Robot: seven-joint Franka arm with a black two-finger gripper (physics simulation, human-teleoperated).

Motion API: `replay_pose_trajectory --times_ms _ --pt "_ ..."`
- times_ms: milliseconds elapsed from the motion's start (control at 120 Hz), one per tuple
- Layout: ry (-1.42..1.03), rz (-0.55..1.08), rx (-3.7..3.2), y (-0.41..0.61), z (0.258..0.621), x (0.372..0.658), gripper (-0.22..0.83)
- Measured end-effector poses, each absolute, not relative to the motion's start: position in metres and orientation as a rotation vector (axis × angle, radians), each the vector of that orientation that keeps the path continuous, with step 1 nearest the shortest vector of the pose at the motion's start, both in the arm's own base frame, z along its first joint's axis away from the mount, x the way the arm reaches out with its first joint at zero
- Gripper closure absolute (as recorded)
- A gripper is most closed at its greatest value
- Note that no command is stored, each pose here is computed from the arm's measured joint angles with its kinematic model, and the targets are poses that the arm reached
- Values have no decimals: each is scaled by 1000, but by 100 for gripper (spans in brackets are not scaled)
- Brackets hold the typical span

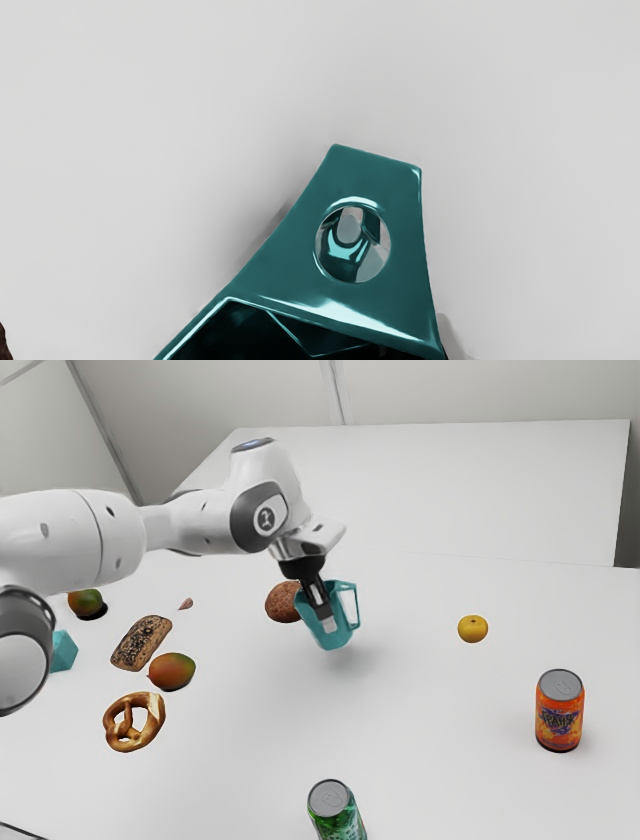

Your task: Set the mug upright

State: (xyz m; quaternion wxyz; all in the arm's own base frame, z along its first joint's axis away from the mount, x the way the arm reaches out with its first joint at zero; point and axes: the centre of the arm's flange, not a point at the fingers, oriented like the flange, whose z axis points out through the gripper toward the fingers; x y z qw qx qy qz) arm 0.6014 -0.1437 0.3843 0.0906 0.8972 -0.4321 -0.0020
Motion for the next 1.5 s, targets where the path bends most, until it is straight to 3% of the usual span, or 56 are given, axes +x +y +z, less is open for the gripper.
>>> replay_pose_trajectory --times_ms 208,542,592,675,758,858,1033,1233,1500 --pt "-1078 -24 2831 -102 352 528 78" --pt "-729 64 2992 -70 322 511 78" --pt "-695 63 3001 -70 319 509 74" --pt "-643 66 3007 -70 317 509 54" --pt "-592 72 3012 -67 317 509 41" --pt "-543 81 3018 -64 319 510 38" --pt "-455 88 3036 -52 320 512 18" --pt "-413 98 3042 -54 324 513 8" --pt "-407 143 3039 -62 369 516 3"
